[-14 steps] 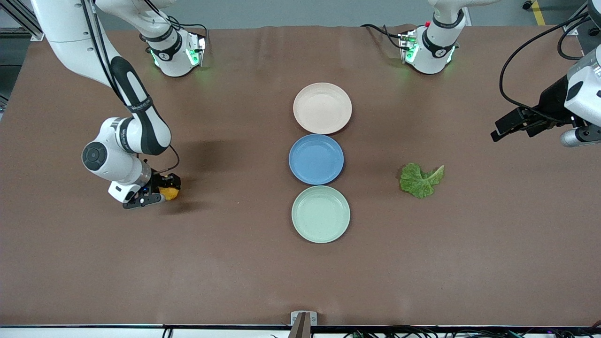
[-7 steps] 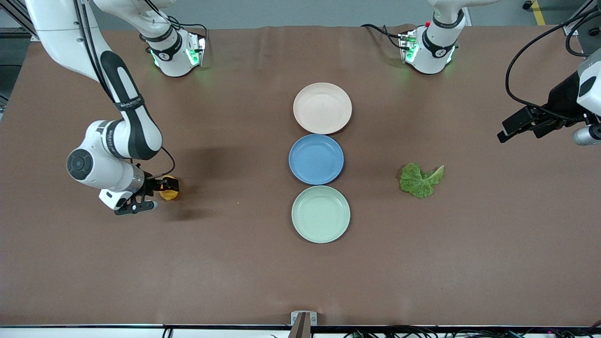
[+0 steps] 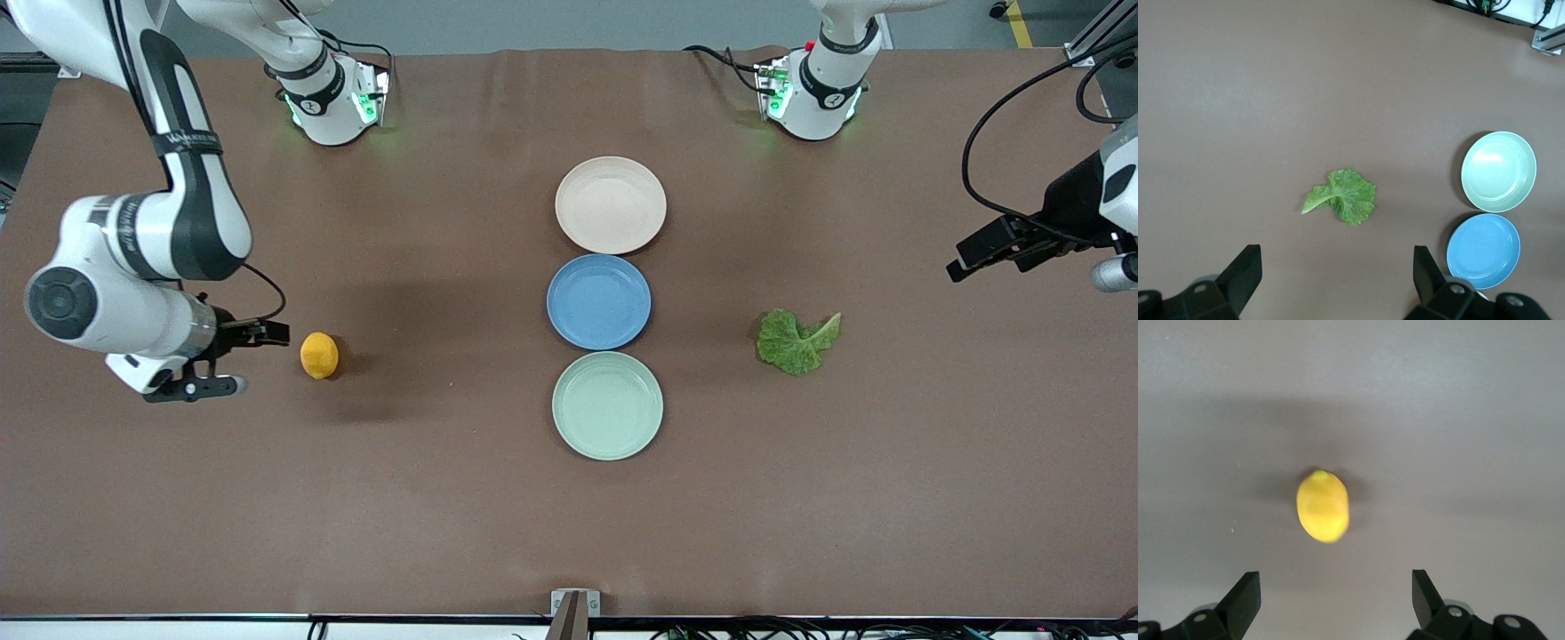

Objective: Pick lemon and lettuce from plates

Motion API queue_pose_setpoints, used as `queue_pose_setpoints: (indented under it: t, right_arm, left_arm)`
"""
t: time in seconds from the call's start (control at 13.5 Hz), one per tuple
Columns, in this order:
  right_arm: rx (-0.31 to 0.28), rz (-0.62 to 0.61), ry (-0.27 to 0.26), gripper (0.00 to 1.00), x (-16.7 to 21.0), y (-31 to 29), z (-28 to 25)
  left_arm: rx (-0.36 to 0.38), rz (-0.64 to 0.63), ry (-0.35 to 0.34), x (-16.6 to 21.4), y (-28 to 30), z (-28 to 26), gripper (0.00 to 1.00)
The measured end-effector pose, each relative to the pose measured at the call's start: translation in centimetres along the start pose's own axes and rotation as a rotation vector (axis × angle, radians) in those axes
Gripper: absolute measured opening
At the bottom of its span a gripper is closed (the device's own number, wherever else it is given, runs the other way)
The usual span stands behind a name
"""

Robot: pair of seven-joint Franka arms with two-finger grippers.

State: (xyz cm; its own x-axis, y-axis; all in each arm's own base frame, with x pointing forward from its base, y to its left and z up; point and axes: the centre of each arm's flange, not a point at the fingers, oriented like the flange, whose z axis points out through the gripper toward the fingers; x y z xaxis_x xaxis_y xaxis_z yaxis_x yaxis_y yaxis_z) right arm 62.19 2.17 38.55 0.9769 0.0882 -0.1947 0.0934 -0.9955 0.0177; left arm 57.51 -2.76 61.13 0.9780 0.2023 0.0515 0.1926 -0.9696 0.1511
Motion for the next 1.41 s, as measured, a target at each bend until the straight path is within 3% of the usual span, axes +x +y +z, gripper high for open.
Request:
queue_pose_setpoints:
  t: [0.3, 0.52, 0.74, 1.04, 1.41]
  right_arm:
    - [-0.032, 0.027, 0.002, 1.0, -0.9, 3.1, -7.4]
    - [-0.034, 0.04, 0.068, 1.0, -1.0, 5.5, -11.2]
    - [-0.038, 0.04, 0.102, 1.0, -1.0, 5.4, -13.3]
    - [-0.021, 0.03, -0.003, 1.0, -2.1, 4.6, -12.9]
    - [-0.004, 0.038, -0.016, 1.0, -3.1, 4.6, -14.0]
  left_arm:
    - [0.001, 0.003, 0.001, 0.1, 0.2, 0.0, 1.0]
    - [0.001, -0.001, 0.005, 0.2, 0.0, -0.2, 1.0]
    - [-0.001, -0.001, 0.016, 0.2, 0.0, -0.8, 1.0]
    - [-0.004, 0.005, 0.028, 0.2, 0.4, -1.3, 1.0]
    - [0.02, 0.013, 0.033, 0.0, 0.3, -2.1, 1.0]
